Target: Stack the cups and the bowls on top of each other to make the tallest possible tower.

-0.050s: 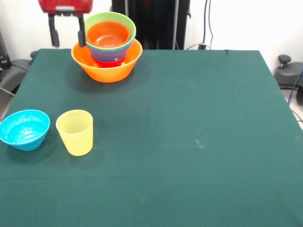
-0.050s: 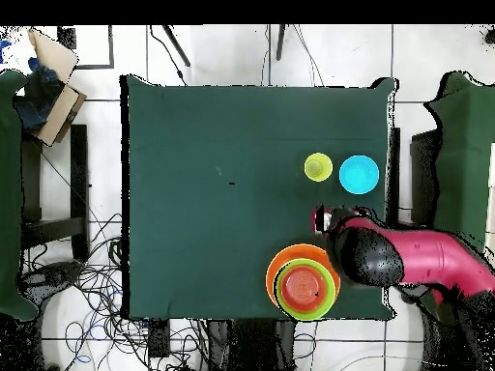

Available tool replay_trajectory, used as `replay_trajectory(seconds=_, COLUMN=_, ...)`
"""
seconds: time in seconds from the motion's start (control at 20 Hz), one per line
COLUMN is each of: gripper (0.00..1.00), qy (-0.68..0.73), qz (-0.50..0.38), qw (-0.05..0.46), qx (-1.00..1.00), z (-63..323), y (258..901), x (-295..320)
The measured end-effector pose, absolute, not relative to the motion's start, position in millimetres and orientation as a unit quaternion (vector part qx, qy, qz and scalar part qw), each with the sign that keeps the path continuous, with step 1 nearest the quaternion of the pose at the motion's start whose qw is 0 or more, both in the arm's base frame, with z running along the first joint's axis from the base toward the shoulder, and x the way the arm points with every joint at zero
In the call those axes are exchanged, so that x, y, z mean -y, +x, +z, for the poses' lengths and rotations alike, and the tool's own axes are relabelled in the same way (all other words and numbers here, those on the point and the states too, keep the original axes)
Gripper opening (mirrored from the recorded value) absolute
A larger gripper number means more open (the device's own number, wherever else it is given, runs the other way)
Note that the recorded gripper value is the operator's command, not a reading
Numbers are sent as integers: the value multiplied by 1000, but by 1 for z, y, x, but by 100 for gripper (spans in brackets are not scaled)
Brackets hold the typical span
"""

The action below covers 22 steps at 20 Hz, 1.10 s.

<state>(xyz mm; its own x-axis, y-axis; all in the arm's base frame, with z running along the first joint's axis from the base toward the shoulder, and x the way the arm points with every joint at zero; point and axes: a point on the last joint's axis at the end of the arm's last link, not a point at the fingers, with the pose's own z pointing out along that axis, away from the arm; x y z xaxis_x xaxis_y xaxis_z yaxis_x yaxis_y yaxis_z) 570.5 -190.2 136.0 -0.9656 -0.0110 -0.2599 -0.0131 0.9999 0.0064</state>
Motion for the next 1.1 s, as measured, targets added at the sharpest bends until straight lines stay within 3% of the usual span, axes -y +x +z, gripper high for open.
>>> replay_trajectory(seconds=0.55, gripper=100, qy=13, qz=37, qw=166, qx=-985, z=100, y=687, x=177)
replay_trajectory(seconds=1.1, gripper=100, qy=11, qz=56, qw=173, qx=-983, z=73, y=720, x=149)
